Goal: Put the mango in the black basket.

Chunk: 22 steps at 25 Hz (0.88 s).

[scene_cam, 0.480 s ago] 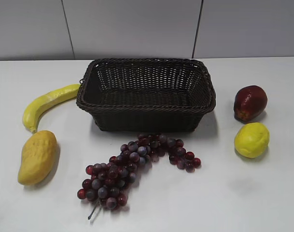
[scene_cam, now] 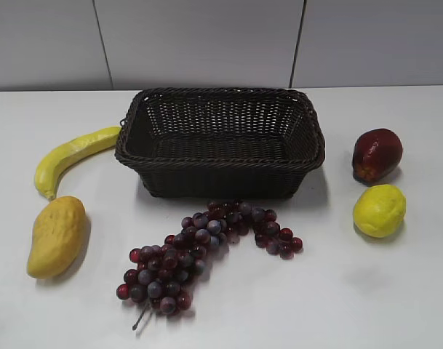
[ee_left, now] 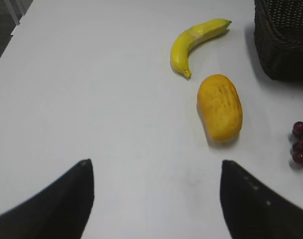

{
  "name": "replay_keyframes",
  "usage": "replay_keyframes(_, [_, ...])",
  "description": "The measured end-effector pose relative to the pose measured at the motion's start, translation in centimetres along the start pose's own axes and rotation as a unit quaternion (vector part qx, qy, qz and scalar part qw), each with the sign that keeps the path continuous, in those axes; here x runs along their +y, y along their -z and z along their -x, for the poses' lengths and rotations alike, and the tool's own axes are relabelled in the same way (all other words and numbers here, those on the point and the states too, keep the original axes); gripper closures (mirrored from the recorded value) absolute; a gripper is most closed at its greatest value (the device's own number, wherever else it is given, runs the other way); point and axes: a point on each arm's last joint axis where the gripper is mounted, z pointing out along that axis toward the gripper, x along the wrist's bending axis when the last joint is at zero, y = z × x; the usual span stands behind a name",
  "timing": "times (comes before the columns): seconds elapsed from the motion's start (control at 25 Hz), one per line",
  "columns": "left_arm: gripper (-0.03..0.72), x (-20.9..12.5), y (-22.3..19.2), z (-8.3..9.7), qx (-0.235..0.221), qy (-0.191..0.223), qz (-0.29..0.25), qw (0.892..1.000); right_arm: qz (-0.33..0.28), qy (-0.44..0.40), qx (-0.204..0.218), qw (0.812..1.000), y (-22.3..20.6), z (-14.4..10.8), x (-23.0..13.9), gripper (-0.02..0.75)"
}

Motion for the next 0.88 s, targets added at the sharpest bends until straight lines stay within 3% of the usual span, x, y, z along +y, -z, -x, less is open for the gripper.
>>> replay_keyframes(0.56, [0.082,0.1,0.0,0.0,0.001,-0.001,0.003,1.000,0.000,0.000,0.000,1.000,0.0,0.0,0.0,0.169])
replay_keyframes(0.72, [0.013,2.1,-0.6,-0.3,0.009,-0.004,0.013,1.000,0.000,0.000,0.000,1.000,0.0,0.0,0.0,0.169])
replay_keyframes(0.88, [-0.001,5.2,-3.5,-0.6,0.006,-0.002,-0.009,1.000,0.000,0.000,0.000,1.000,0.0,0.0,0.0,0.169])
